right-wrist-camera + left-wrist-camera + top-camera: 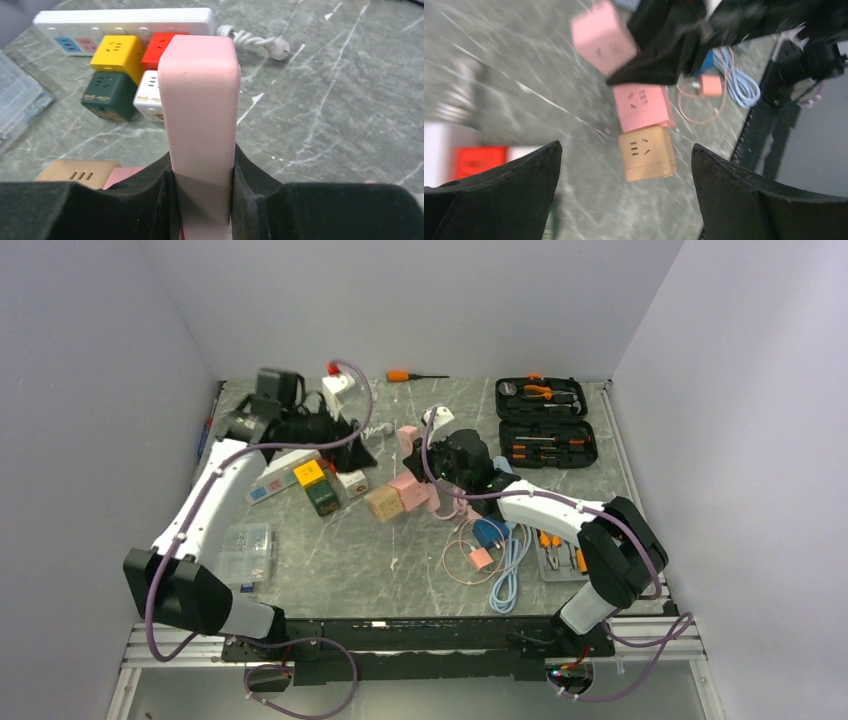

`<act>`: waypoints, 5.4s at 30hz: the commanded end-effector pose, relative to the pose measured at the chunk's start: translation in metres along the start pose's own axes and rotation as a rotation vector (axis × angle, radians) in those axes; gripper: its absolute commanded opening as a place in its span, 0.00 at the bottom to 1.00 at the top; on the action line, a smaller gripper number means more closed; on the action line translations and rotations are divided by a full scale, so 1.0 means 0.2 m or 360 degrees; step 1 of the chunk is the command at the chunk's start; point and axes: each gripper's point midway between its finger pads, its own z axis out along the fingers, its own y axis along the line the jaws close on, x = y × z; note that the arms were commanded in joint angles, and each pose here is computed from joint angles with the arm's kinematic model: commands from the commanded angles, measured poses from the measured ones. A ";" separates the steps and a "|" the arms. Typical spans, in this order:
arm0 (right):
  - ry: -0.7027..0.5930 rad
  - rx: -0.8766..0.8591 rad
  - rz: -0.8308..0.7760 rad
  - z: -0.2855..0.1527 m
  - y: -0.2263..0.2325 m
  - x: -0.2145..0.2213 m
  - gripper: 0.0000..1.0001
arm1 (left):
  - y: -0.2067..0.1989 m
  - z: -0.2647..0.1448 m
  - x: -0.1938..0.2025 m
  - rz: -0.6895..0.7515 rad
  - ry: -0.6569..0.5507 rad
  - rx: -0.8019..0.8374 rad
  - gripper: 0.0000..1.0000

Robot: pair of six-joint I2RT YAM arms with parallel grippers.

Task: Pull the plug off the socket
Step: Remove the plug from the socket, then place the socket at the center of the board, then place the plug at the center of the board.

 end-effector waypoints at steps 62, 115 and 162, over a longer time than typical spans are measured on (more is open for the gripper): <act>-0.0587 -0.0005 0.0114 -0.15 0.17 -0.50 0.00 | -0.25 0.41 0.41 -0.0471 0.0279 0.0210 0.03; 0.0468 0.0587 0.0278 0.51 -0.62 0.33 0.28 | -0.25 0.16 0.51 -0.0082 0.0404 -0.0052 0.00; -0.0110 0.0636 0.0259 -0.50 -0.34 -0.07 1.00 | -0.23 0.89 0.99 -0.0694 0.0677 -0.0085 0.67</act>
